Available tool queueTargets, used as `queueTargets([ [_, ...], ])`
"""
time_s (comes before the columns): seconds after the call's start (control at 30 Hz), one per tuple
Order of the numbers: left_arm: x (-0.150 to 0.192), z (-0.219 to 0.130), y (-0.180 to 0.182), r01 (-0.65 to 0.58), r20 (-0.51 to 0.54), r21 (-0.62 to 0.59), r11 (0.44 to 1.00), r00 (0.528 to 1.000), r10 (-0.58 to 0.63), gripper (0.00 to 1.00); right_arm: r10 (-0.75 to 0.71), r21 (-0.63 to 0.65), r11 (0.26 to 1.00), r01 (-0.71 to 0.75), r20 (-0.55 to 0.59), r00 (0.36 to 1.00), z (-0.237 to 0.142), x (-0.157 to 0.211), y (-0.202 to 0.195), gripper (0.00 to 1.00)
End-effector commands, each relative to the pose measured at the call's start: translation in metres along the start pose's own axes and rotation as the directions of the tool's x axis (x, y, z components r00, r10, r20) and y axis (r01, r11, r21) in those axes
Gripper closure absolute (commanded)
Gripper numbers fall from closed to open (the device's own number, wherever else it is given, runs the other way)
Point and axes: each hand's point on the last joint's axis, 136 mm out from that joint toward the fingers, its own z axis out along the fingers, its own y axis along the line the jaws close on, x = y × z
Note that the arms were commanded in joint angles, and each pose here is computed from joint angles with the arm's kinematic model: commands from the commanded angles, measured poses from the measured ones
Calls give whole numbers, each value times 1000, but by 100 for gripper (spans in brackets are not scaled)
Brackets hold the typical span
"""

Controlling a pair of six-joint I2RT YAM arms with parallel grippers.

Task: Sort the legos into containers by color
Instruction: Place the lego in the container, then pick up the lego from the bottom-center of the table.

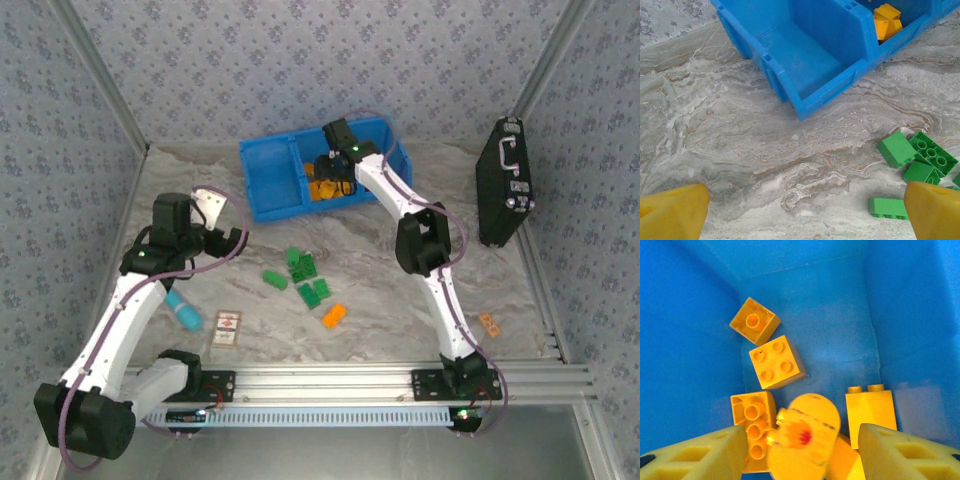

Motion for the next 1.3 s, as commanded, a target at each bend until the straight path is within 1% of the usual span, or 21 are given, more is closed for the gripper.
queueTargets([
  [0.0,-16,-11,-2,-10,52,19,1000,999,9,0,-11,-4,1000,12,36,999,-37,-10,7,35],
  [0.13,-21,-17,-3,-8,74,22,1000,997,6,0,15,-14,1000,-14,69,998,-69,-7,14,34],
  [0.2,-23,-19,-4,-2,87,24,1000,996,0,0,28,-17,999,-27,75,997,-87,1,19,33],
  [0.37,-28,-23,-6,14,111,35,999,994,-18,0,102,19,994,-104,79,992,-131,36,16,33],
  [0.5,-31,-24,-13,34,120,65,997,992,-42,0,234,67,970,-235,25,972,-158,92,5,35],
  [0.6,-36,-29,-20,25,135,89,996,990,-37,0,367,90,927,-365,-9,930,-176,142,-4,35],
  [0.73,-39,-38,-26,5,168,89,996,986,-20,0,531,139,844,-518,-80,844,-189,216,-12,36],
  [0.8,-40,-44,-29,-11,187,91,996,982,-6,0,580,152,813,-563,-111,807,-194,244,-8,36],
  [0.87,-43,-50,-33,-17,212,99,995,977,-4,0,603,173,795,-581,-128,787,-201,264,-4,35],
  [1.0,-48,-60,-37,-25,244,110,994,970,-2,0,644,198,763,-615,-147,751,-206,296,3,34],
  [1.1,-52,-69,-36,-33,268,103,994,964,4,0,656,227,752,-619,-164,737,-207,316,1,31],
  [1.27,-56,-83,-36,-42,314,89,995,949,12,0,660,249,747,-616,-167,733,-207,330,1,30],
])
